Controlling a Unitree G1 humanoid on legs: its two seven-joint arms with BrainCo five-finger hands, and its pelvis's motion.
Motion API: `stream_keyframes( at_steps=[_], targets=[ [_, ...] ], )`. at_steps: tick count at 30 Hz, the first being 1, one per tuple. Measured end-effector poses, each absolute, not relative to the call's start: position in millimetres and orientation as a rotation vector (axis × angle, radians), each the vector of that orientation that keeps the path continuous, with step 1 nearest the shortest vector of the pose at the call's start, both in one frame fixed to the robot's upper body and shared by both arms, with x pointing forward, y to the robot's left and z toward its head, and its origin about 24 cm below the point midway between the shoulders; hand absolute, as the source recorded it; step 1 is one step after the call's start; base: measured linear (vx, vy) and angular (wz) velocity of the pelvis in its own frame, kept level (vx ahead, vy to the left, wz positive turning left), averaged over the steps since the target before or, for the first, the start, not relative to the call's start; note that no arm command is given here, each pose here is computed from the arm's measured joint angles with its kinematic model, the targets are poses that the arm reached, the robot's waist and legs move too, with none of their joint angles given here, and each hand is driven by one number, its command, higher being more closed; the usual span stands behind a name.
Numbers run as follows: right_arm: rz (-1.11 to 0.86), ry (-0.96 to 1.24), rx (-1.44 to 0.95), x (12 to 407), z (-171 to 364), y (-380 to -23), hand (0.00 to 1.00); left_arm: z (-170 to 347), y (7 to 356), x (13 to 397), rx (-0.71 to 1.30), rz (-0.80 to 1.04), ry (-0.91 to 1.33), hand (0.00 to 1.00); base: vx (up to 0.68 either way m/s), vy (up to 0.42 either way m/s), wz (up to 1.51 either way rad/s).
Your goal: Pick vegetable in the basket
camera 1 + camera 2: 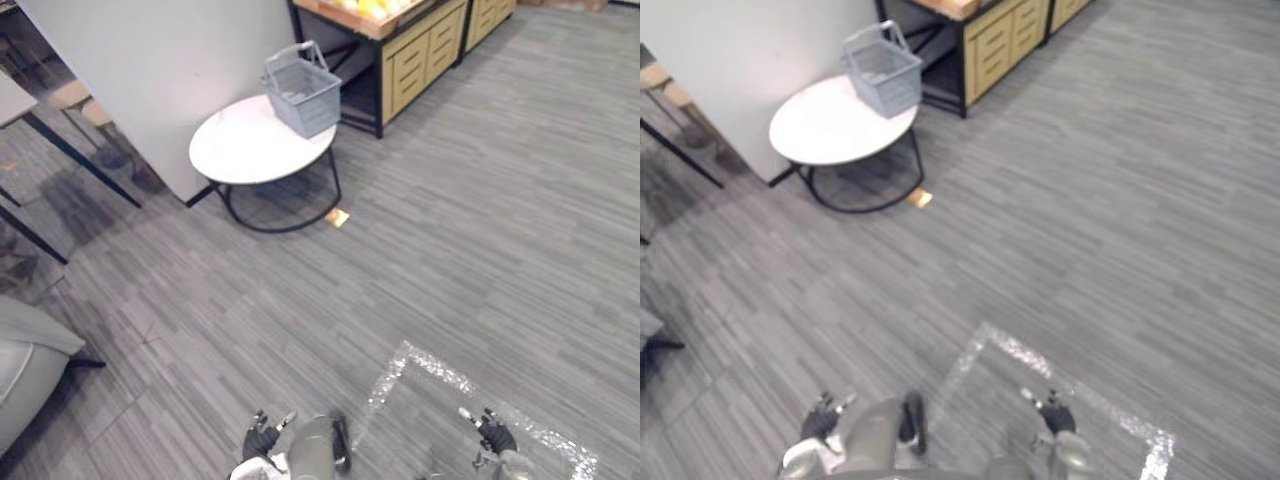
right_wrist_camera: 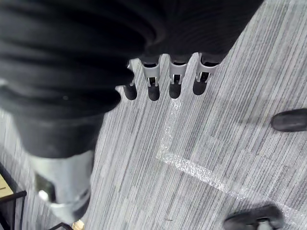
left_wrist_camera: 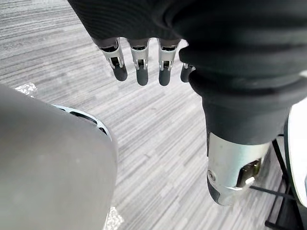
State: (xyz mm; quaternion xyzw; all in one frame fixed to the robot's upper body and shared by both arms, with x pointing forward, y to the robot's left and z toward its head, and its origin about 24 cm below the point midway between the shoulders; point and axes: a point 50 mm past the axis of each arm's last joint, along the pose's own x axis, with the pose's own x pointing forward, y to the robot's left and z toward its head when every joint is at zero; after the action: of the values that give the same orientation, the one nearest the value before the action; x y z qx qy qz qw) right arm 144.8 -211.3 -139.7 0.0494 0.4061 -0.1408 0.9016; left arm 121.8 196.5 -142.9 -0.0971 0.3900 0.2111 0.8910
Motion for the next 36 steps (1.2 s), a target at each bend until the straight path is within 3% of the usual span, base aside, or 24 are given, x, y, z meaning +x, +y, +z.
stream_keyframes(
  at_steps=[10,17,26,32,36],
  targets=[
    [-0.364,0.941,0.15,114,-153,-213,0.0,-146,209,117,-0.14,0.444,0.854,0.0,0.56,0.357,-0.11],
    [-0.363,0.943,0.125,107,-153,-216,0.0,-146,202,119,-0.08,0.372,0.864,0.0,0.42,0.117,0.06],
    [-0.407,0.937,0.15,92,-153,-215,0.0,-139,185,141,-0.188,0.414,0.796,0.0,0.45,-0.243,0.27],
    [-0.41,0.908,0.132,98,-149,-224,0.0,-144,162,136,-0.284,0.404,0.822,0.0,0.59,-0.368,0.3],
    [-0.39,0.885,0.135,106,-146,-220,0.0,-146,172,127,-0.33,0.481,0.828,0.0,0.44,-0.225,0.04]
  ],
)
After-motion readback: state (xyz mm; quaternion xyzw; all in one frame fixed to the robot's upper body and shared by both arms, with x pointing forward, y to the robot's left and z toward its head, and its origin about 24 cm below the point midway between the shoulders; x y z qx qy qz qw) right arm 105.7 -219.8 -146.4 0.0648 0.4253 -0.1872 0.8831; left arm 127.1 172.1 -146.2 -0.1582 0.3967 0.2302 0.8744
